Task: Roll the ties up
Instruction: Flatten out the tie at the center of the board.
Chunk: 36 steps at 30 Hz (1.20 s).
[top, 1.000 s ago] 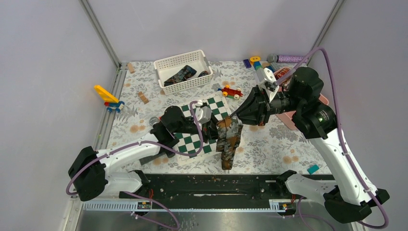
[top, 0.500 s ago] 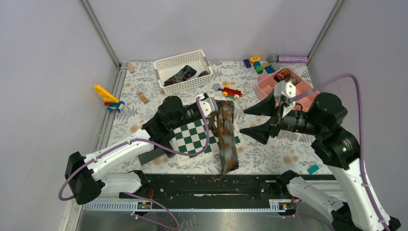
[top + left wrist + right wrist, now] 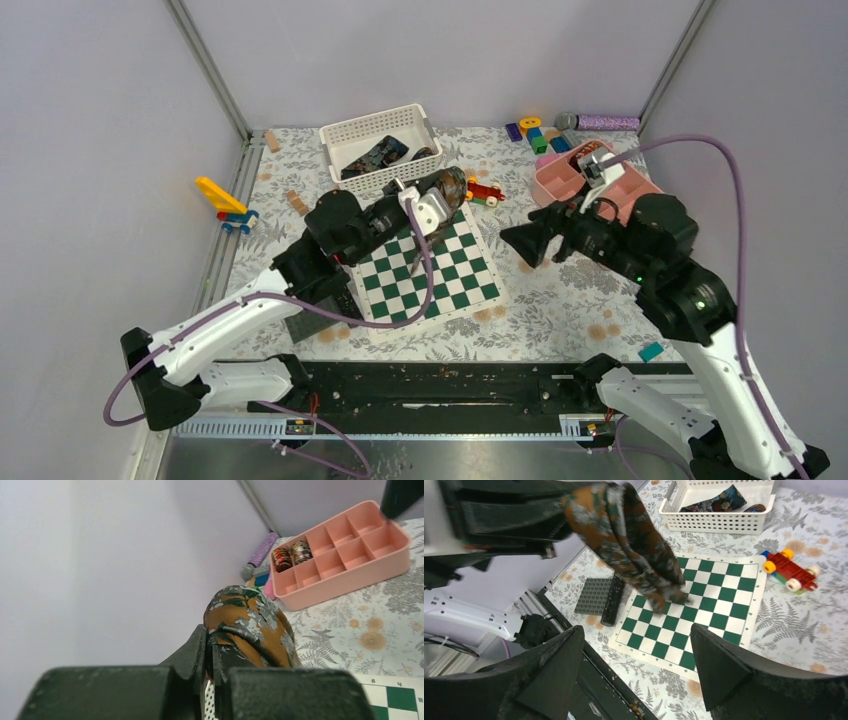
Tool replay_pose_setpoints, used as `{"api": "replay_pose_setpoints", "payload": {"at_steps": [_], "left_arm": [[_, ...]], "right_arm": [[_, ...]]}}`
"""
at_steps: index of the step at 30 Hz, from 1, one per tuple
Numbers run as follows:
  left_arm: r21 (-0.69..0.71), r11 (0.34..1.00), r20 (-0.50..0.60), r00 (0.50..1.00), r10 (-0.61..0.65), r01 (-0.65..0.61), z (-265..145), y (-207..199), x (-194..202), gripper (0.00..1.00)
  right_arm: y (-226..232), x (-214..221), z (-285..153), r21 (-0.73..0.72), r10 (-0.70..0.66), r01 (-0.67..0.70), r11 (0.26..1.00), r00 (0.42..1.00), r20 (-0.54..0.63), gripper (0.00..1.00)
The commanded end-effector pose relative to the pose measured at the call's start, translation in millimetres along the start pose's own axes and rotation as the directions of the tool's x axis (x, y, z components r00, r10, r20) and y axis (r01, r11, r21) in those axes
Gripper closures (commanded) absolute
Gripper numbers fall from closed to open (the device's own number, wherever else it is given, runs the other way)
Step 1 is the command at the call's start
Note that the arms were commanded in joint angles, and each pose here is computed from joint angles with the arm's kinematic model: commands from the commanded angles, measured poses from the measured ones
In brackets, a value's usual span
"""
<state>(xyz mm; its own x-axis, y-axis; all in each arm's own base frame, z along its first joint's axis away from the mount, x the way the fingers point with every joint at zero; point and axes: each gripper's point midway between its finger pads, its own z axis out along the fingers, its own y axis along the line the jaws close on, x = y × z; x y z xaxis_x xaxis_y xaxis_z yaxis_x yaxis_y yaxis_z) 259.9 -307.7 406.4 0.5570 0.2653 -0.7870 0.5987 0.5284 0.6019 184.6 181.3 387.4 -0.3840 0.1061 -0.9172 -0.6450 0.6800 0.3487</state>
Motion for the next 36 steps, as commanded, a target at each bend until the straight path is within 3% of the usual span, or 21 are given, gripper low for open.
{"api": "replay_pose_setpoints", "payload": {"at_steps": [1, 9, 14, 18, 27, 31, 36], "left_arm": [[-0.177, 0.984, -0.104, 0.995, -0.008, -0.011, 0, 50, -24, 1.00], [-0.412, 0.910, -0.338, 0.919, -0.202, 0.049, 5, 80, -19, 1.00], [-0.512, 0.858, -0.471, 0.851, -0.231, -0.050, -7, 90, -19, 1.00], [-0.489, 0.864, -0.573, 0.790, -0.217, -0.118, -9, 83, -10, 1.00], [-0.470, 0.879, -0.606, 0.753, -0.255, -0.081, -11, 74, -13, 1.00], [-0.463, 0.884, -0.614, 0.742, -0.270, -0.062, -12, 72, -14, 1.00], [-0.451, 0.891, -0.631, 0.725, -0.276, -0.054, -15, 66, -9, 1.00]], "right_arm": [[-10, -8, 39, -0.012, 0.083, -0.083, 0.997, 0.993, 0.088, 0.12], [-14, -27, 71, 0.074, -0.154, 0.137, 0.988, 0.927, 0.341, 0.08], [3, -40, 72, 0.034, -0.179, 0.185, 0.982, 0.867, 0.464, 0.08], [13, -48, 72, 0.019, -0.215, 0.238, 0.971, 0.836, 0.505, 0.10], [20, -50, 104, 0.085, -0.306, 0.312, 0.946, 0.778, 0.549, 0.14], [20, -54, 109, 0.145, -0.330, 0.309, 0.940, 0.716, 0.616, 0.15], [22, -52, 119, 0.161, -0.333, 0.301, 0.940, 0.707, 0.624, 0.15]]}}
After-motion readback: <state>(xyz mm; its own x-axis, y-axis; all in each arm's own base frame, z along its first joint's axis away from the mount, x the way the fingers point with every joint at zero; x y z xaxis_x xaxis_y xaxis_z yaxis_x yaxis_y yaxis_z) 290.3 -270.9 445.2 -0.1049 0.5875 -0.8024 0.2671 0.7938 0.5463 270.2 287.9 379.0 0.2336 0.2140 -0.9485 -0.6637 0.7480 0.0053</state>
